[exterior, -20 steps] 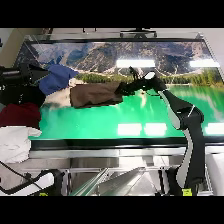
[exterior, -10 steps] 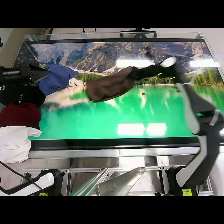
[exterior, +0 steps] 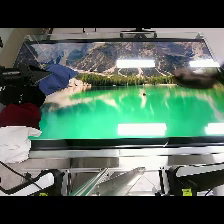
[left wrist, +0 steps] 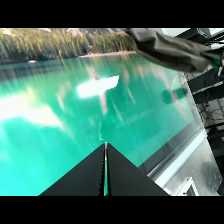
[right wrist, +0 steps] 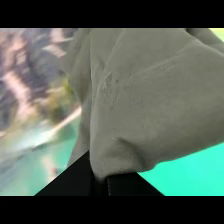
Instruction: Fold the shirts.
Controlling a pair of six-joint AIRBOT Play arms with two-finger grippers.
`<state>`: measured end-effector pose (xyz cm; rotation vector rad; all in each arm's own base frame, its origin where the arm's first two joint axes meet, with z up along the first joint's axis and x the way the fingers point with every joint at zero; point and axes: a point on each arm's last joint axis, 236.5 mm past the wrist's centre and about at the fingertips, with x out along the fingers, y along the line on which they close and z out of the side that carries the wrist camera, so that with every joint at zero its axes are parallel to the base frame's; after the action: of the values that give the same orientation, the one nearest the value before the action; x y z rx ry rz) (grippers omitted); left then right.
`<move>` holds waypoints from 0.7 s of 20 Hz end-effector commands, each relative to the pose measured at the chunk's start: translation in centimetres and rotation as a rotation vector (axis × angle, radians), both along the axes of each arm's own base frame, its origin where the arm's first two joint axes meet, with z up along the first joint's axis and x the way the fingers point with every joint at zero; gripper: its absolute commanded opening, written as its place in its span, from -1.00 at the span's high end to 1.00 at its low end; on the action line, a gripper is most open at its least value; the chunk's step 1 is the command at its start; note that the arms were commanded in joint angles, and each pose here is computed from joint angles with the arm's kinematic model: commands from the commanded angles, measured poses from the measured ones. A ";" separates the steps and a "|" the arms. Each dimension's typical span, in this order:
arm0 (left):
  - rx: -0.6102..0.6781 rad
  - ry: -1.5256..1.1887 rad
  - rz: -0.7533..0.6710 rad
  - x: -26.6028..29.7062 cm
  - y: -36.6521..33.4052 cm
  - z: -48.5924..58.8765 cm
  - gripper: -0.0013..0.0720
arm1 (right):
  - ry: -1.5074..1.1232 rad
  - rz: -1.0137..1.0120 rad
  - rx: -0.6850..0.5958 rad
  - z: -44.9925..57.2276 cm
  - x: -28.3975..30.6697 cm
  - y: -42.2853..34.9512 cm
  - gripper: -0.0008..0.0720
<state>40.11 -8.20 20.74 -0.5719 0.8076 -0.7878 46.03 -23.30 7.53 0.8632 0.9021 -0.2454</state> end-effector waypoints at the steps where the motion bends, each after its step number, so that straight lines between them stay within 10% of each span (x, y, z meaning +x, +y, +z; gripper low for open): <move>1: 0.000 0.000 0.001 0.0 0.0 0.0 0.92 | 0.177 -0.214 0.045 -6.4 -9.2 -7.3 0.94; 12: 0.001 -0.006 -0.095 -0.8 -4.1 0.0 0.92 | 0.350 -0.268 0.211 -17.6 -17.9 -3.9 0.90; 13: 0.001 -0.006 -0.101 -0.9 -4.4 0.0 0.92 | 0.351 -0.266 0.219 -17.2 -18.2 -3.7 0.56; 14: 0.002 -0.006 -0.107 -1.0 -4.6 0.0 0.92 | 0.354 -0.264 0.230 -16.7 -18.5 -3.5 -0.41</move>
<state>39.38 -11.92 20.78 -0.5375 0.8321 -0.8677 28.41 -27.56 -9.51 1.1505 1.1420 -0.5562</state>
